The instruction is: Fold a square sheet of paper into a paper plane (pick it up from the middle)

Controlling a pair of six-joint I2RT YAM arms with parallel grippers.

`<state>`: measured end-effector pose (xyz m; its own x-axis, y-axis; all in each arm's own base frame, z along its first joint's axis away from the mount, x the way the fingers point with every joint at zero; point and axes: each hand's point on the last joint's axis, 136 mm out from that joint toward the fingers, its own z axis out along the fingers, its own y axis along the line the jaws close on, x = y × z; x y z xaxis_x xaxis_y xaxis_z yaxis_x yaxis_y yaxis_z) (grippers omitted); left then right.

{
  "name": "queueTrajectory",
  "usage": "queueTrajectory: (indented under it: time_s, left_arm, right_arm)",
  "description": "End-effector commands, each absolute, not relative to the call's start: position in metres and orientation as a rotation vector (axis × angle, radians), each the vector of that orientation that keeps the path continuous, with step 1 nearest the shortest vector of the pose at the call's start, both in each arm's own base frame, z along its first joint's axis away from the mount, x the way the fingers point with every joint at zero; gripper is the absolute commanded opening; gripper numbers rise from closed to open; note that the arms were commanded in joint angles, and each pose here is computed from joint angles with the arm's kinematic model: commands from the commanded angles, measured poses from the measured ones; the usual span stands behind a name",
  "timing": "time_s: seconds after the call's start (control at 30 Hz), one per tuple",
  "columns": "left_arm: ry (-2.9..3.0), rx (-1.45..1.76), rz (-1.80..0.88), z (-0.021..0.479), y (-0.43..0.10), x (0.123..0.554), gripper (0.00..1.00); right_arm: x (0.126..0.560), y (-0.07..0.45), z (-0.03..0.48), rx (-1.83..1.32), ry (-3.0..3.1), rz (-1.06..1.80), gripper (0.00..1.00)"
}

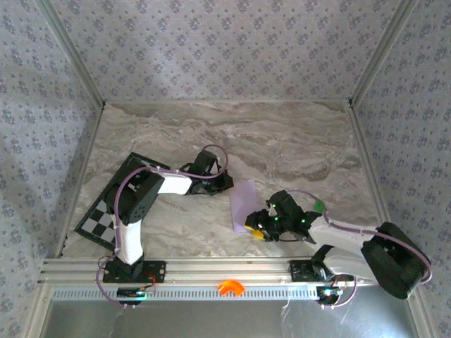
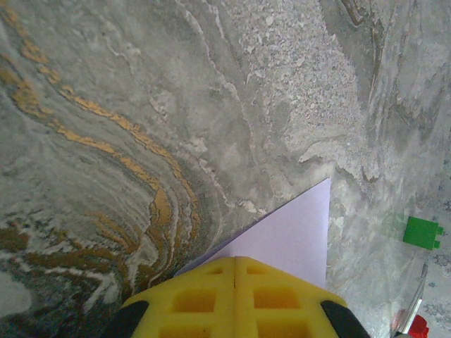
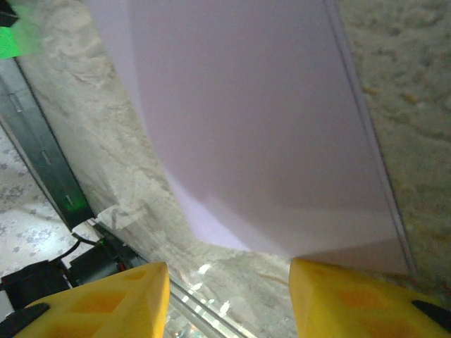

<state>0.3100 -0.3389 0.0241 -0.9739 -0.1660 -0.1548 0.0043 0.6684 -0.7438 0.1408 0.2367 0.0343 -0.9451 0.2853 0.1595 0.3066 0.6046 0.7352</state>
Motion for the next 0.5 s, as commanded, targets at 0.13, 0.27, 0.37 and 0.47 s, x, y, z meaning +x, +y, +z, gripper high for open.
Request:
queueTrajectory:
  time_s: [0.13,0.27,0.37,0.47]
  left_arm:
    - [2.820,-0.161,-1.130,-0.011,-0.330,0.285,0.05]
    - [2.820,-0.159,-1.131,-0.011,-0.331,0.286,0.05]
    - [2.819,-0.156,-1.133,-0.011,-0.331,0.285,0.05]
    - [2.819,-0.157,-1.132,-0.011,-0.330,0.285,0.05]
  right_arm:
    - [0.147,0.244,0.033,-0.550,-2.794,-1.300,0.50]
    - [0.151,0.241,0.035,-0.565,-2.828,-1.314,0.50]
    - [0.158,0.242,0.045,-0.550,-2.852,-1.364,0.50]
    - [0.162,0.239,0.050,-0.555,-2.869,-1.381,0.50]
